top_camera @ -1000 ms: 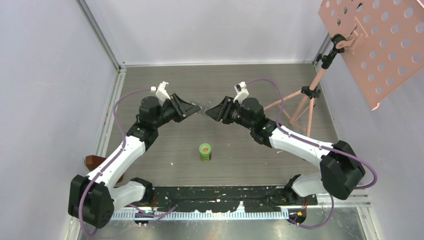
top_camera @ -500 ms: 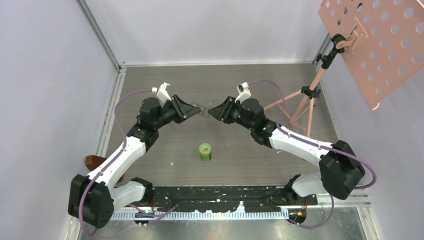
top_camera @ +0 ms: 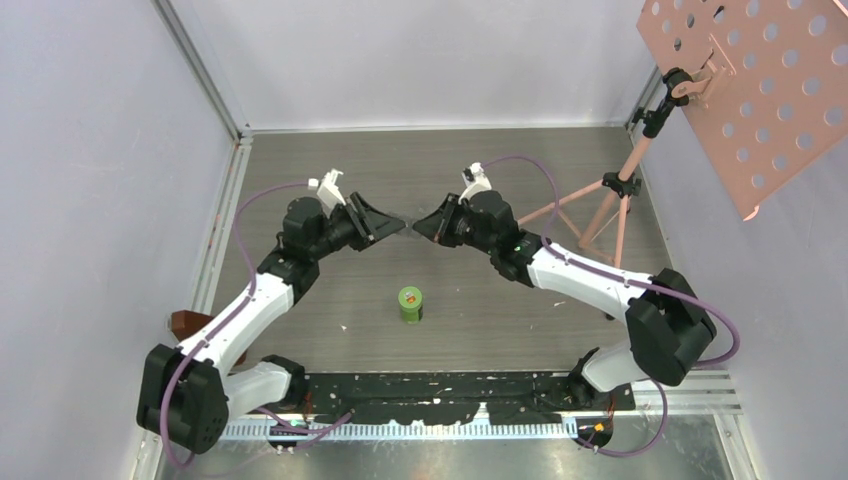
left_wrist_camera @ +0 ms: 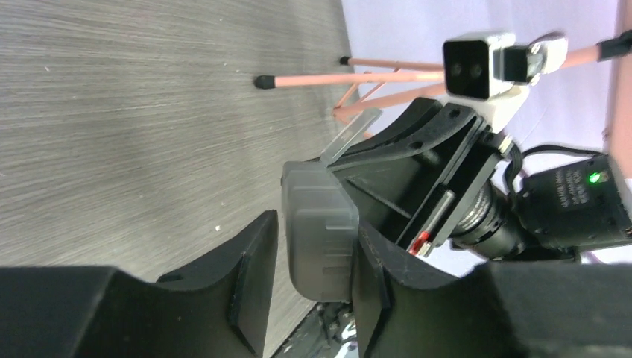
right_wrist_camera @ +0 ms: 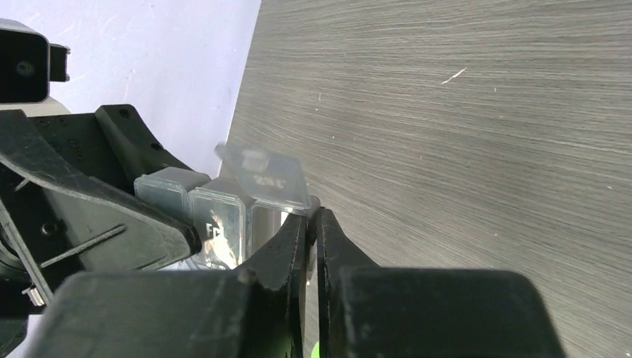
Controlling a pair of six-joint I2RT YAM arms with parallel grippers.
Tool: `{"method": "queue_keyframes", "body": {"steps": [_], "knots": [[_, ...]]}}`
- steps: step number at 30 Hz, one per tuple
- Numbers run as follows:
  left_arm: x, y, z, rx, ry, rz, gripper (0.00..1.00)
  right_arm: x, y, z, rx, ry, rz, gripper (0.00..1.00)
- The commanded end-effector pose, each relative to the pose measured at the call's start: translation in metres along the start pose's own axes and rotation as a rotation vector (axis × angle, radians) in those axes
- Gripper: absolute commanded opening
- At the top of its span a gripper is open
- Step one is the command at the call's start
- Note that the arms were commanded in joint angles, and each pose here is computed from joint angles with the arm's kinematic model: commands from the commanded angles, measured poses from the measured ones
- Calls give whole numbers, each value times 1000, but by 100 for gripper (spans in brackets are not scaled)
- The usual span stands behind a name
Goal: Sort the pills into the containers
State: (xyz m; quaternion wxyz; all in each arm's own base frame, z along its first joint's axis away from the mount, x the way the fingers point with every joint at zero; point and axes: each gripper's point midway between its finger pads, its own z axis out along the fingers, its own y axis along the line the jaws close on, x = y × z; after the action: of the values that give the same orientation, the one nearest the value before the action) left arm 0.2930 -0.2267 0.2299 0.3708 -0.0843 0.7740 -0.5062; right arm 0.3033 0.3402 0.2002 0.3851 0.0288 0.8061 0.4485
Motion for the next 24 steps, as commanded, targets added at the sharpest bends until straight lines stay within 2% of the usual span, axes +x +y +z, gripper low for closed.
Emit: {"method": "queue_keyframes", "body": {"steps": [1, 3, 5, 8, 11, 16, 19, 24], "knots": [[-2, -4, -4, 4, -14, 24, 57, -12, 3, 1, 34, -23, -47, 5], [-1, 13, -9, -83, -25, 36, 68, -13, -10, 0, 88, -34, -74, 5], [-5, 39, -20, -242, -63, 39, 75, -15, -29, -3, 165, -44, -104, 5], [-10, 72, -44, -458, -101, 66, 79, -12, -65, -9, 279, -36, -159, 5], [-16, 85, -63, -566, -143, 108, 80, 0, -108, -19, 427, 15, -205, 5], [-21, 82, -75, -581, -170, 142, 80, 20, -156, -37, 613, 93, -248, 5], [-20, 81, -75, -572, -170, 142, 80, 26, -164, -39, 641, 112, -243, 5], [-14, 83, -73, -566, -142, 135, 80, 36, -173, -37, 681, 168, -241, 19]]}}
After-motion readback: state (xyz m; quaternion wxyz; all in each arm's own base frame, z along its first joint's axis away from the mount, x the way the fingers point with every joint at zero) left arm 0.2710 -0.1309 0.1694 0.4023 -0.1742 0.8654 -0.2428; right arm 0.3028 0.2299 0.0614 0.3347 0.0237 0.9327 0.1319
